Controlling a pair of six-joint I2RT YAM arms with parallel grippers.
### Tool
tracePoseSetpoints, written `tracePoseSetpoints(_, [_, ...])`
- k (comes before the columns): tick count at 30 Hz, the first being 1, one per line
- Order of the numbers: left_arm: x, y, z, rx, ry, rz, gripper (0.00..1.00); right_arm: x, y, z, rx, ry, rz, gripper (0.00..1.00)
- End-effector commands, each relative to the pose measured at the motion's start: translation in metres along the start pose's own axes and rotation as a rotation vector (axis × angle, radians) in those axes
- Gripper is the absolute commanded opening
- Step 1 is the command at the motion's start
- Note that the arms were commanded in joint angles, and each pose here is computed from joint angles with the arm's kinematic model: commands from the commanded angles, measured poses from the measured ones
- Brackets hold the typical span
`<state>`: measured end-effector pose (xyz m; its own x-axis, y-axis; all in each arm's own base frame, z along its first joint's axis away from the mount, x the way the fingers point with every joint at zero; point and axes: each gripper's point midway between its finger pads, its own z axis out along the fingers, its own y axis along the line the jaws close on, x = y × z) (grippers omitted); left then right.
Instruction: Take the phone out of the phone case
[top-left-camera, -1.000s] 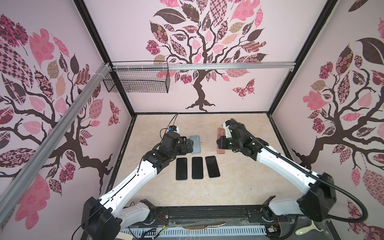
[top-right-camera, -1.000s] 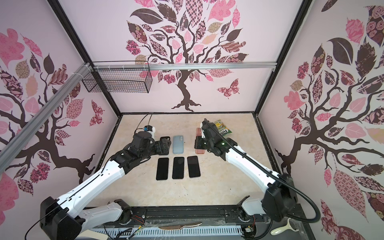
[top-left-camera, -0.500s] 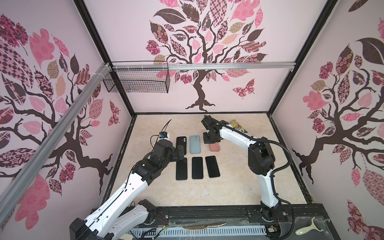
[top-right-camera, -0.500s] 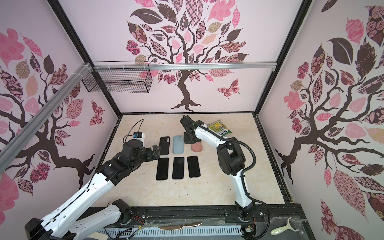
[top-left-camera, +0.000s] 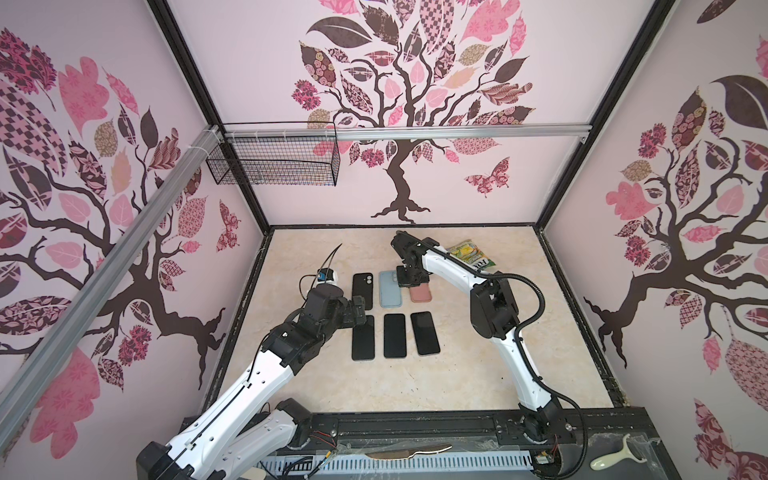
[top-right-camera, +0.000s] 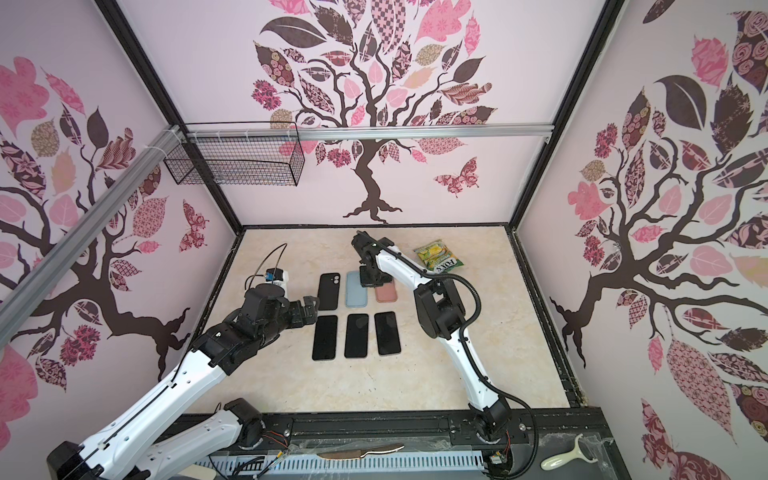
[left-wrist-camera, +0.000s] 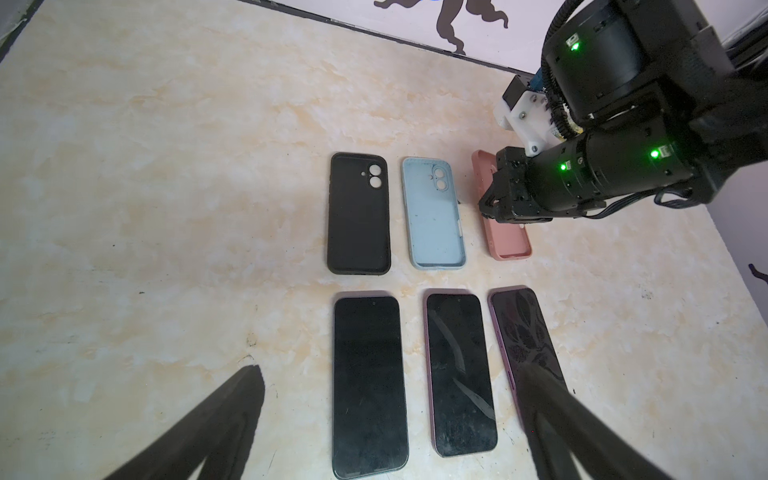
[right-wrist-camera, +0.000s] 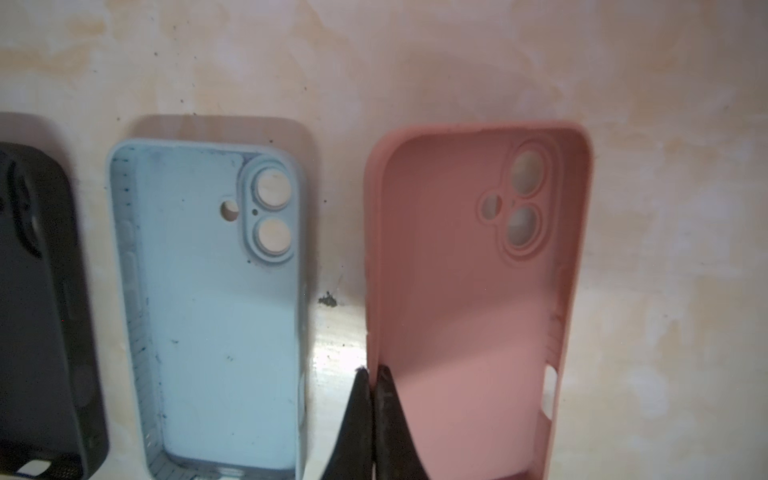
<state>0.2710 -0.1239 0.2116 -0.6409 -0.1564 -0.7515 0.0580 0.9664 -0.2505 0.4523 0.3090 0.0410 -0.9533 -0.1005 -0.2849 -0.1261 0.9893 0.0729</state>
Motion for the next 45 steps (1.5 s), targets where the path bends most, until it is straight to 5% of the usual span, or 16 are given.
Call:
tracePoseSetpoints(1, [0.008, 0.006, 0.001, -0.011, 0.012, 0.002, 0.98, 0.013, 0.003, 0.019, 0.017, 0.066, -0.015, 0.06])
tracePoseSetpoints(11, [0.001, 0.013, -0.008, -0.039, -0.023, 0.003, 0.98, -0.006, 0.009, -0.003, 0.001, 0.0, -0.015, 0.37])
tracePoseSetpoints(15, [-0.011, 0.023, -0.016, -0.09, -0.082, 0.02, 0.98, -0.021, 0.01, -0.052, -0.025, -0.083, -0.018, 0.42])
tracePoseSetpoints(20, [-0.038, 0.046, -0.031, -0.199, -0.283, 0.022, 0.98, -0.026, -0.01, -0.115, -0.1, -0.308, 0.01, 0.65])
tracePoseSetpoints(26, [-0.057, 0.036, -0.031, -0.14, -0.568, 0.272, 0.98, -0.005, -0.103, -0.162, -0.203, -0.606, 0.234, 0.99])
tracePoseSetpoints(31, [-0.047, 0.078, -0.001, -0.174, -0.494, 0.199, 0.98, 0.034, -0.199, -0.18, -0.027, -0.811, 0.365, 1.0])
tracePoseSetpoints(37, [-0.027, 0.127, 0.034, -0.256, -0.384, 0.156, 0.98, 0.071, -0.258, -0.188, 0.35, -0.963, 0.199, 1.0])
tracePoseSetpoints(45, [-0.016, 0.149, 0.068, -0.26, -0.348, 0.164, 0.98, 0.077, -0.277, -0.158, 0.326, -0.961, 0.131, 0.99])
